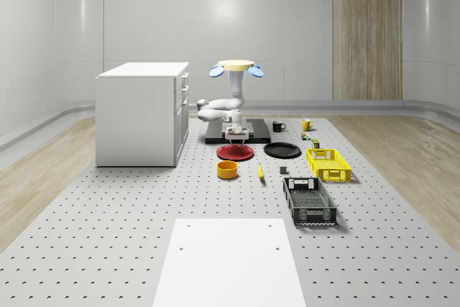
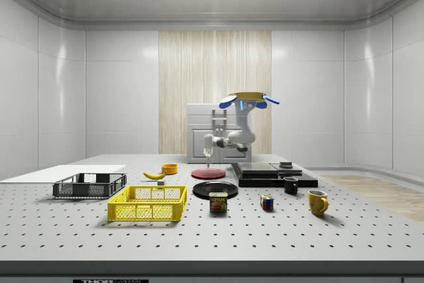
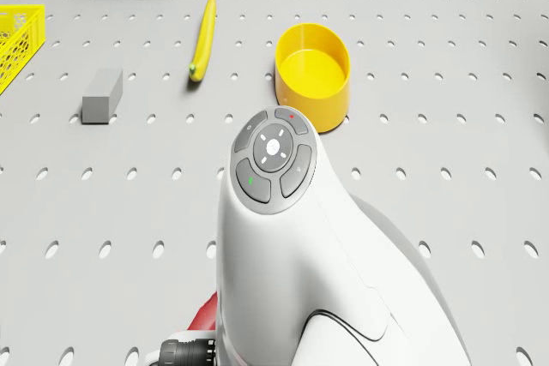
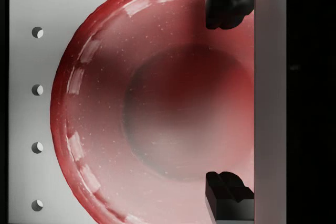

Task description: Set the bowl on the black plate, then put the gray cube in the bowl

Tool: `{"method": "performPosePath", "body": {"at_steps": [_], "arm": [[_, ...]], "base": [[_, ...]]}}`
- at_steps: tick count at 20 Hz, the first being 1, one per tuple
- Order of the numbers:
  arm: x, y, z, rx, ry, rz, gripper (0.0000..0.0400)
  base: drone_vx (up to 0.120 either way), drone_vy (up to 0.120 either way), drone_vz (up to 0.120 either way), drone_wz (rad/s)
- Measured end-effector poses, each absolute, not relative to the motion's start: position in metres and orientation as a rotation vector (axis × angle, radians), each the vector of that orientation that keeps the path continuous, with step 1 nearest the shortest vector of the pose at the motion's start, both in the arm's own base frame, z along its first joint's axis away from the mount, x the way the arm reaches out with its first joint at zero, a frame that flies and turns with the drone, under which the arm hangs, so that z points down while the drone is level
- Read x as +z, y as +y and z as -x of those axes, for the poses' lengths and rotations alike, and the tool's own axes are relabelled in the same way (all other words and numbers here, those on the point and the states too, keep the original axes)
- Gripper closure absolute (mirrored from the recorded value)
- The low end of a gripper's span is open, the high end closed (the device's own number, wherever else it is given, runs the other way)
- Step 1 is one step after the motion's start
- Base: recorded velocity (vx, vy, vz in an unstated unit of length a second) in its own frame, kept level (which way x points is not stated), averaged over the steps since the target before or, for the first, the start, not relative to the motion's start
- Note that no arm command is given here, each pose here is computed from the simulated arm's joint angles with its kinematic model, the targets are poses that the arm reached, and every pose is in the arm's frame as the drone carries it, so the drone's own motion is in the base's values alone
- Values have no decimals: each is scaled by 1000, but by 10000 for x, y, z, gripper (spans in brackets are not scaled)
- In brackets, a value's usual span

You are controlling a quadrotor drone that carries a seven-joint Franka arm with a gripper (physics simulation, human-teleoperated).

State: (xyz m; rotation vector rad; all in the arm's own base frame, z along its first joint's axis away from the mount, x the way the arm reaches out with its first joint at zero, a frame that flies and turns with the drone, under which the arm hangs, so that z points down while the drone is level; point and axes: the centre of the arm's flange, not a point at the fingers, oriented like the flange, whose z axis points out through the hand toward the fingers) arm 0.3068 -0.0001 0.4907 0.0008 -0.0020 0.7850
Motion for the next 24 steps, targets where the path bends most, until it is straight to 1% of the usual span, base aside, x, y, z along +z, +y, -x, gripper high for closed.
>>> {"method": "performPosePath", "body": {"at_steps": [3,24], "arm": [[4907,-1,-3068,785,-2,-1,0],[4907,0,-3068,785,-2,-1,0]], "base": [[120,-107,0,0],[120,0,0,0]]}}
